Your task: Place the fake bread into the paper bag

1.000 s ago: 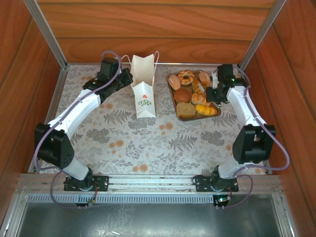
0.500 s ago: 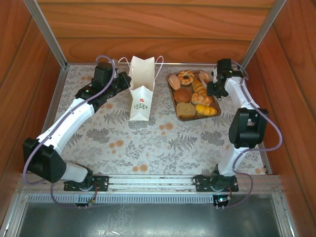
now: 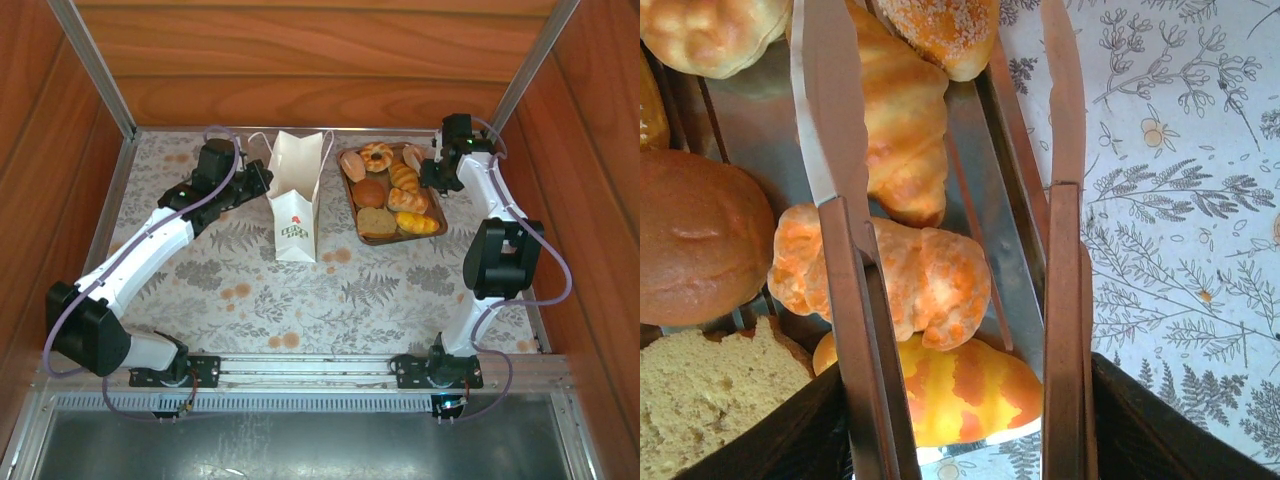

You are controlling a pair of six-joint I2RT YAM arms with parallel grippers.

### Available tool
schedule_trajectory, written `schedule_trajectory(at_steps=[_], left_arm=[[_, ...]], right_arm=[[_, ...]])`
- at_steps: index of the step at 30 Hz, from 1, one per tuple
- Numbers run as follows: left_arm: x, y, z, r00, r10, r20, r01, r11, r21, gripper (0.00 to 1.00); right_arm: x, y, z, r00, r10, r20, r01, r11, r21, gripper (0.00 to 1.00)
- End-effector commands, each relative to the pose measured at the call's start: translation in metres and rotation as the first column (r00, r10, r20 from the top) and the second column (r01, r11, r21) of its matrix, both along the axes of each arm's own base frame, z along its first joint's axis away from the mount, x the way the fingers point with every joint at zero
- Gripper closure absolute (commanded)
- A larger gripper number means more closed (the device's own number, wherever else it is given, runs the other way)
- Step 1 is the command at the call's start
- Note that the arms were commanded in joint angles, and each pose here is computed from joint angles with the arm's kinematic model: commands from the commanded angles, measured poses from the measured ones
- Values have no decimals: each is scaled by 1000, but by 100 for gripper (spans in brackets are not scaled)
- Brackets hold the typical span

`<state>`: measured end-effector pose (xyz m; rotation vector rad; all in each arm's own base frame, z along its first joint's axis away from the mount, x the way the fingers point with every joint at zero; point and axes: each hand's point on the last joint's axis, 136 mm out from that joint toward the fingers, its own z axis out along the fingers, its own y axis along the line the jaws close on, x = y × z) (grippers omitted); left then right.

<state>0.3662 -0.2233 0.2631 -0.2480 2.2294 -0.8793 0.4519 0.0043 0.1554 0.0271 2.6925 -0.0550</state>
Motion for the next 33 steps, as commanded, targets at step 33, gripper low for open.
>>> schedule_trajectory(at_steps=[33], left_arm=[[-13,1,7,1000,14,10,-13,1000,-21,100]], right_arm=[[72,0,-35,996,76,-48,-77,997,-17,38]])
